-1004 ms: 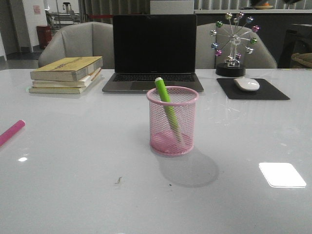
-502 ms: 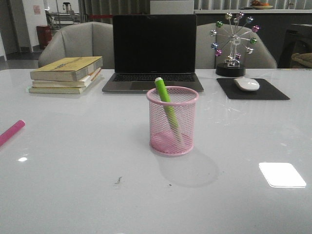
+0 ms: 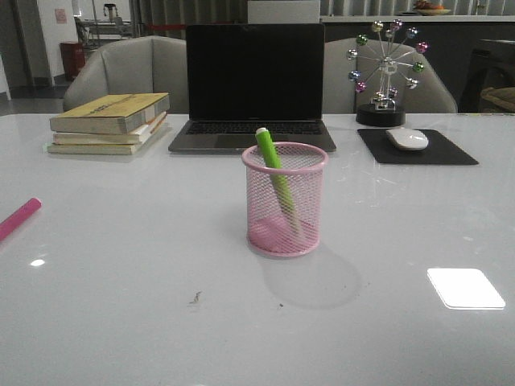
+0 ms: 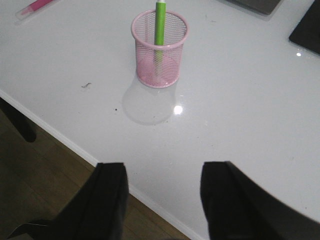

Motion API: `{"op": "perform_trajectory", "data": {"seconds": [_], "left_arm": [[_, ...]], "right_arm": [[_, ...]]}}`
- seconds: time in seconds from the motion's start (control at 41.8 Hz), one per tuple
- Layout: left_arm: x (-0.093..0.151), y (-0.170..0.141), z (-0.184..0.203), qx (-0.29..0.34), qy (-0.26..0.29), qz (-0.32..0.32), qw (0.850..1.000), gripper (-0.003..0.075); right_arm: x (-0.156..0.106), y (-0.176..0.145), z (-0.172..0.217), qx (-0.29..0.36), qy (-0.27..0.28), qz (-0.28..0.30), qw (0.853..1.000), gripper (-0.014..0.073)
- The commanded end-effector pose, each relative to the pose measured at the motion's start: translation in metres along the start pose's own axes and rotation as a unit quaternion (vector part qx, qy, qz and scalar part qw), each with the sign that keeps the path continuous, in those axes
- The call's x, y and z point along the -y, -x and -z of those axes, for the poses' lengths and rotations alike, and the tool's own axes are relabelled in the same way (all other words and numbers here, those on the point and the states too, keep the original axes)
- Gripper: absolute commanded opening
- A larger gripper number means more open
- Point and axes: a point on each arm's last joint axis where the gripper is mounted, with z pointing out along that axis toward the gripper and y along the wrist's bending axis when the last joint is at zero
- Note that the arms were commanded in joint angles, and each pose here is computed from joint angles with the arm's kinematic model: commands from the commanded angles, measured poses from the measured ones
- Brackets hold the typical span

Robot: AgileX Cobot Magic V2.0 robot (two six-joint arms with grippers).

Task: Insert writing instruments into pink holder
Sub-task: 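Lower the left gripper onto the pink marker and grasp it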

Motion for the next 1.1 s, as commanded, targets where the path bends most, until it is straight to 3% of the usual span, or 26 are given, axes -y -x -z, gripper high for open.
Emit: {"op": "perform_trajectory", "data": {"seconds": [0.0, 0.215, 0.43, 0.645, 1.075], "left_arm": [[-0.007, 0.020, -0.011, -0.001, 0.019, 0.004, 1.000, 0.0549], [-0.038, 0.033, -0.066, -0.121, 0.068, 0.042, 0.989, 0.0549], [-0.081, 0.039, -0.127, -0.197, 0.102, 0.088, 0.971, 0.0549], [-0.114, 0.043, -0.184, -0.236, 0.115, 0.111, 0.959, 0.0549], [-0.142, 0.039, -0.273, -0.285, 0.106, 0.117, 0.946, 0.0549]], "right_arm": [[0.001, 0.013, 0.005, 0.046, -0.004, 0.010, 0.999, 0.0454], [0.001, 0.013, 0.005, 0.045, -0.004, 0.010, 0.999, 0.0454], [0.001, 0.013, 0.005, 0.045, -0.004, 0.010, 0.999, 0.0454], [0.001, 0.013, 0.005, 0.045, -0.004, 0.010, 0.999, 0.0454], [0.001, 0.013, 0.005, 0.045, -0.004, 0.010, 0.999, 0.0454]]}}
